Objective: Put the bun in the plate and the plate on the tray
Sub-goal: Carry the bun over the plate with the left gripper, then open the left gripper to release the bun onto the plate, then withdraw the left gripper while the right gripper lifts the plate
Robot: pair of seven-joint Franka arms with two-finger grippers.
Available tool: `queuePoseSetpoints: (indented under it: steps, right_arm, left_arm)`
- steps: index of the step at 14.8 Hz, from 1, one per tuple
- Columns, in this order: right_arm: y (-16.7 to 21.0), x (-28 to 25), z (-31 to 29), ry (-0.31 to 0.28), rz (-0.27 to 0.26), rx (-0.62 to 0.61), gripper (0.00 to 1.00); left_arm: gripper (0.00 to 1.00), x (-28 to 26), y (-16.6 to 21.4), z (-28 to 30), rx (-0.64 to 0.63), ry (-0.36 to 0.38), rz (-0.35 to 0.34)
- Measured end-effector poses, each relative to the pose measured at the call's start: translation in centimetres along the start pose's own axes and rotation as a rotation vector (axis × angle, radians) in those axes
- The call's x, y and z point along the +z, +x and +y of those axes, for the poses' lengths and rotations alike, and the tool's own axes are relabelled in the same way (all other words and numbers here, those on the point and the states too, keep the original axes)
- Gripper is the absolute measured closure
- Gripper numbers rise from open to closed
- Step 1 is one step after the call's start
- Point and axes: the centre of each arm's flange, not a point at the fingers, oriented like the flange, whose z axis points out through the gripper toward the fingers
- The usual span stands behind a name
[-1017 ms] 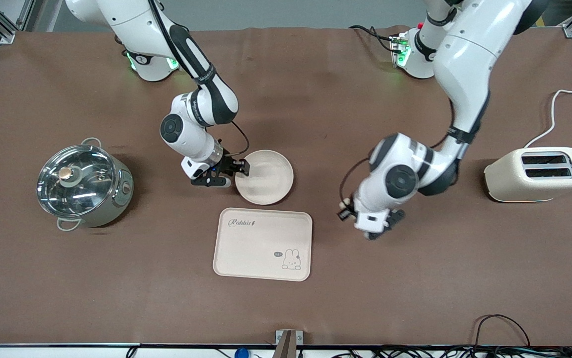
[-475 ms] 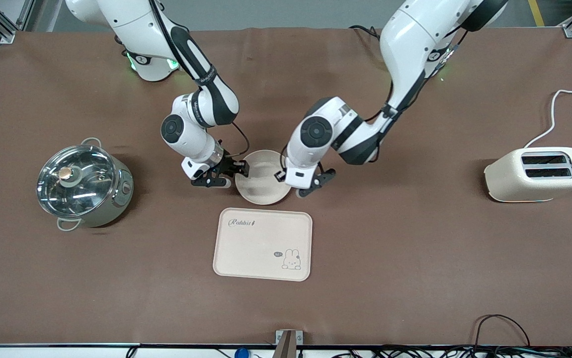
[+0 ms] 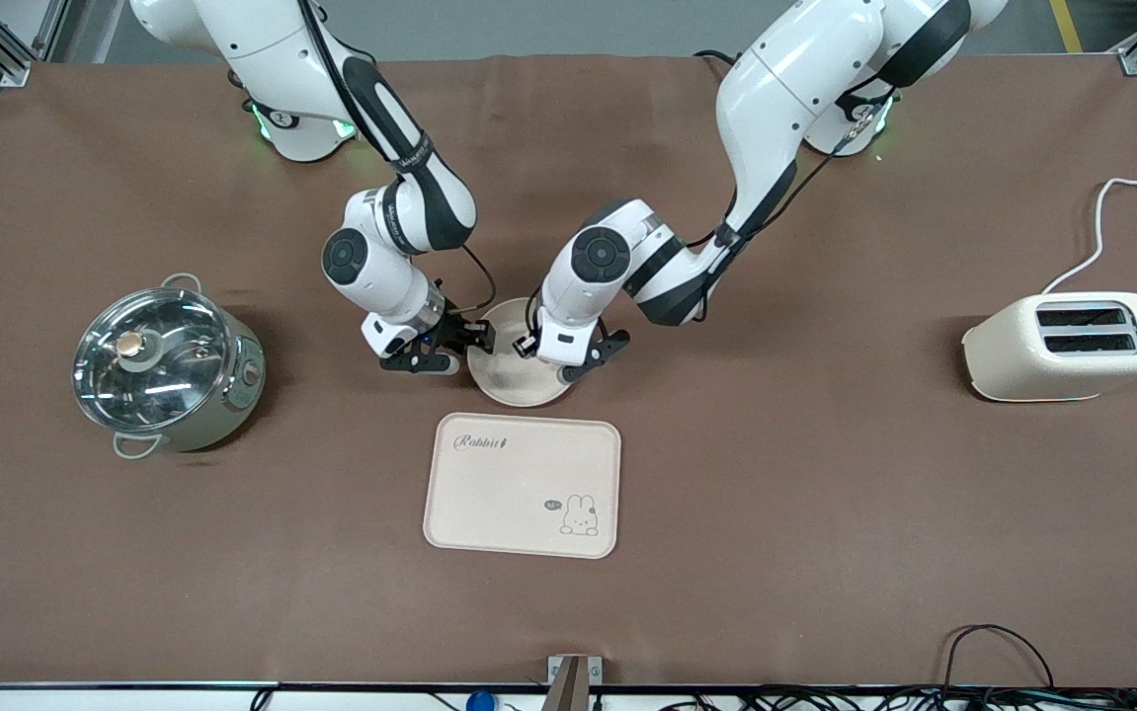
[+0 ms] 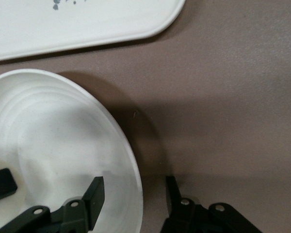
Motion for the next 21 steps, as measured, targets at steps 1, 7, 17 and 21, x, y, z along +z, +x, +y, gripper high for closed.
queuePoseSetpoints:
  steps: [1, 7, 17, 21]
  right_arm:
    - [0.0, 0.1, 0.0, -0.001, -0.001, -0.001, 0.41]
    - [0.0, 0.1, -0.1, -0.001, 0.000, -0.002, 0.53]
    - [0.3, -0.5, -0.5, 0.014, 0.008, 0.004, 0.93]
    - [0.6, -0.8, -1.1, 0.041, 0.007, 0.035, 0.93]
  left_arm:
    - [0.47, 0.0, 0.1, 0.1, -0.004, -0.005, 0.001]
    - [0.00, -7.1, 3.3, 2.4, -0.036, -0.018, 0.037]
    - [0.00, -35.7, 18.1, -3.3, 0.139, 0.028, 0.193]
    - [0.00, -43.6, 23.2, -9.2, 0.268, 0.084, 0.226]
